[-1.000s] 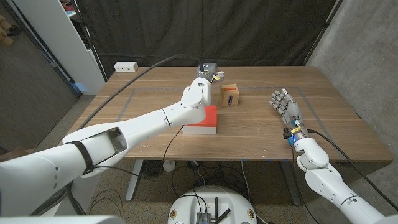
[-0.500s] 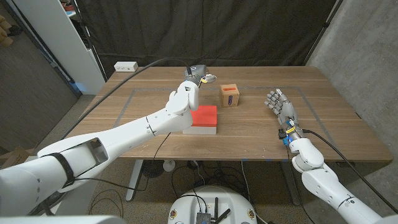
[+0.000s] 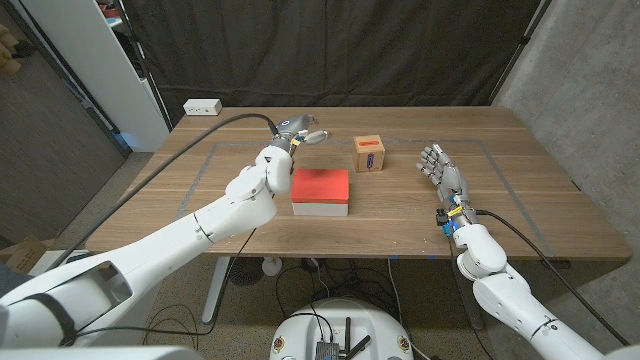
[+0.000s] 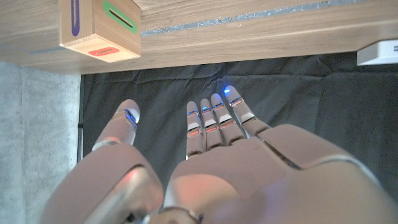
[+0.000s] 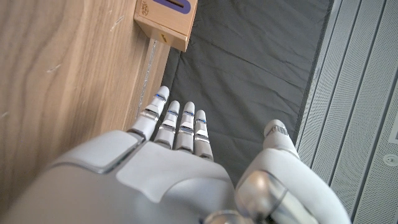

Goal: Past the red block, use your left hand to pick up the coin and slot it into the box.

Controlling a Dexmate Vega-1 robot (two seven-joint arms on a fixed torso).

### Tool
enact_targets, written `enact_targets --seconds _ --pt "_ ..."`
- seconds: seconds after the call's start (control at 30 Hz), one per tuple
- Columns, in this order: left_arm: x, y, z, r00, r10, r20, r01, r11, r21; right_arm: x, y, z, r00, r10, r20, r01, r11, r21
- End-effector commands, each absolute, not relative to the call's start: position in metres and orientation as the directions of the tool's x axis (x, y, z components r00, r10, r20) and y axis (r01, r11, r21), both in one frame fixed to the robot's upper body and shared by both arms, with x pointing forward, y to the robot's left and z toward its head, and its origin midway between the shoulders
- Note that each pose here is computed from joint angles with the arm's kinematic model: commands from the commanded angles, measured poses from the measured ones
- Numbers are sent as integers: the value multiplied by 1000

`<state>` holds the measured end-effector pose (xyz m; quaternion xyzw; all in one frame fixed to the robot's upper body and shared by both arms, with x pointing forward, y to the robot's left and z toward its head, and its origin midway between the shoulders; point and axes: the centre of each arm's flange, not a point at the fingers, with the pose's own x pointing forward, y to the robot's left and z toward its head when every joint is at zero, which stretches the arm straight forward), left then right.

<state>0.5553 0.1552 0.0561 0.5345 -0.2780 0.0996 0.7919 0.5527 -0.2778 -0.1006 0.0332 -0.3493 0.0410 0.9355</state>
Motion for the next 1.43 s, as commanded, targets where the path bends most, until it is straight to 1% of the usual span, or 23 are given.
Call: enact_targets --seconds 0.03,0.27,0.43,0.6,0.7,0.8,0.9,1.17,1.43 --pt "538 201 23 752 -151 642 -386 689 613 549 -265 -91 733 115 671 -147 989 -9" --pt "531 219 -4 695 -149 704 -285 841 460 550 -264 -87 725 145 674 -172 985 -27" --pt "529 230 -24 692 -135 709 -188 914 359 548 -264 -84 723 151 675 -175 984 -32" --pt "537 239 -39 685 -160 711 -69 957 282 547 -266 -84 725 152 672 -169 985 -41" --pt "539 243 -46 676 -136 725 -40 975 220 546 -268 -84 723 146 676 -165 986 -36" --pt "540 248 -54 678 -96 728 -12 990 142 545 -270 -86 720 141 680 -158 987 -38" --pt "542 251 -60 687 -86 722 35 996 86 544 -273 -89 722 143 677 -162 986 -37" --pt "541 250 -64 688 -62 723 28 998 58 544 -278 -95 725 146 673 -170 985 -31" --pt "539 248 -69 699 -72 712 43 997 60 546 -276 -95 726 155 670 -184 983 -29"
